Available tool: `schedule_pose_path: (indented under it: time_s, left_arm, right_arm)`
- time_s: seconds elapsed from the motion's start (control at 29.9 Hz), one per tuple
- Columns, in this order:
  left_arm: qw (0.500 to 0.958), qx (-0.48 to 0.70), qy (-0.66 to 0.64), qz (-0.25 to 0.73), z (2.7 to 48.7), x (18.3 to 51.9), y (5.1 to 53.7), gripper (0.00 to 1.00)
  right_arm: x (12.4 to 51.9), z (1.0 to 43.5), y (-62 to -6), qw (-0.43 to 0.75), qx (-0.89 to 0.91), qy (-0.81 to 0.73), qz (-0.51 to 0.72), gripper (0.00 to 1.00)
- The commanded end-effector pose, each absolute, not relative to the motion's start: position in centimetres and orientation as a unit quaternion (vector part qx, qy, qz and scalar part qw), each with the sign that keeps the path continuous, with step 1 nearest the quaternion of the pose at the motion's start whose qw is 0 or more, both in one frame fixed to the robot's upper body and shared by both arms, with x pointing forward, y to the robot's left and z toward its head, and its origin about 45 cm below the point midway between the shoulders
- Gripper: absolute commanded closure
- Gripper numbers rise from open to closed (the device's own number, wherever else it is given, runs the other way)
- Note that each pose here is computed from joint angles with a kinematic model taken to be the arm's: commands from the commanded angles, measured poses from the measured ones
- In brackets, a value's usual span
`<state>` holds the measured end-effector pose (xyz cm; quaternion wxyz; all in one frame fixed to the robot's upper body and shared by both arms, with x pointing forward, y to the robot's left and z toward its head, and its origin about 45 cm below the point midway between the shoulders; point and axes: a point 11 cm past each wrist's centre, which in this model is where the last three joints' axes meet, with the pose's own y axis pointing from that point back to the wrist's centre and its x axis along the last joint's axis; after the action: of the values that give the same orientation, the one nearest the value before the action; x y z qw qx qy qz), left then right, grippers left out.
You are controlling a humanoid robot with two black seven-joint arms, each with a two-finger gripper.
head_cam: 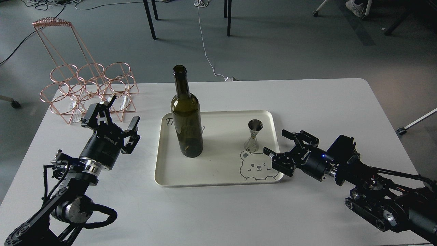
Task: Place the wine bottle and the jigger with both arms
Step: 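Reach the right gripper toward the metal jigger on the tray, then close the right gripper around the metal jigger, then lift the jigger with the right gripper and carry it off the tray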
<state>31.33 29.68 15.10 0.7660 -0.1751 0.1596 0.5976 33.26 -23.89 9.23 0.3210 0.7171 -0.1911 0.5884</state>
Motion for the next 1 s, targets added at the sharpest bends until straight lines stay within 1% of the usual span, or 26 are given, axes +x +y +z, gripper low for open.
schedule_pose_path:
  time_s: [0.0, 0.17, 0.27, 0.37, 0.4, 0.44, 0.5, 0.57, 0.6, 0.7, 0.74, 0.87, 0.97]
  left_arm:
    - [0.765, -0.175, 0.158, 0.599, 15.1, 31.4, 29.8, 0.01]
    - [0.765, -0.176, 0.157, 0.599, 15.3, 31.4, 29.8, 0.01]
    - [0.765, -0.177, 0.157, 0.599, 15.3, 31.4, 29.9, 0.01]
    - [0.766, -0.177, 0.157, 0.598, 15.3, 31.4, 29.8, 0.01]
    - [0.766, -0.177, 0.157, 0.598, 15.3, 31.4, 29.8, 0.01]
    - [0.766, -0.178, 0.157, 0.598, 15.3, 31.4, 29.7, 0.01]
    - [0.765, -0.178, 0.157, 0.598, 15.4, 31.4, 29.8, 0.01]
    - [0.765, -0.178, 0.157, 0.598, 15.4, 31.4, 29.8, 0.01]
    - [0.766, -0.178, 0.157, 0.598, 15.4, 31.4, 29.7, 0.01]
    - [0.765, -0.178, 0.157, 0.598, 15.4, 31.4, 29.8, 0.01]
    - [0.765, -0.178, 0.157, 0.598, 15.4, 31.4, 29.8, 0.01]
    - [0.765, -0.179, 0.156, 0.599, 15.5, 31.4, 29.7, 0.01]
    - [0.764, -0.18, 0.156, 0.599, 15.5, 31.5, 29.8, 0.01]
  right_arm:
    - [34.2, 9.2, -22.5, 0.319, 0.714, -0.176, 0.598, 0.03]
    - [35.0, 8.9, -20.5, 0.314, 0.714, -0.169, 0.603, 0.07]
    - [35.0, 8.8, -19.1, 0.305, 0.718, -0.17, 0.602, 0.08]
    - [35.3, 8.7, -18.3, 0.302, 0.719, -0.171, 0.603, 0.14]
    - [35.4, 8.6, -18.2, 0.304, 0.719, -0.171, 0.602, 0.18]
    - [35.4, 8.5, -18.2, 0.305, 0.718, -0.171, 0.601, 0.25]
    - [35.6, 8.5, -18.2, 0.307, 0.717, -0.172, 0.601, 0.44]
    - [35.7, 8.7, -18.1, 0.305, 0.717, -0.172, 0.603, 0.56]
    - [35.8, 8.7, -18.1, 0.305, 0.717, -0.173, 0.603, 0.63]
    - [36.0, 9.0, -18.0, 0.303, 0.715, -0.175, 0.605, 0.76]
    - [36.0, 9.0, -18.0, 0.303, 0.715, -0.176, 0.604, 0.8]
    - [36.1, 9.2, -18.1, 0.302, 0.716, -0.183, 0.602, 0.82]
    - [36.5, 9.8, -18.2, 0.298, 0.715, -0.196, 0.601, 0.82]
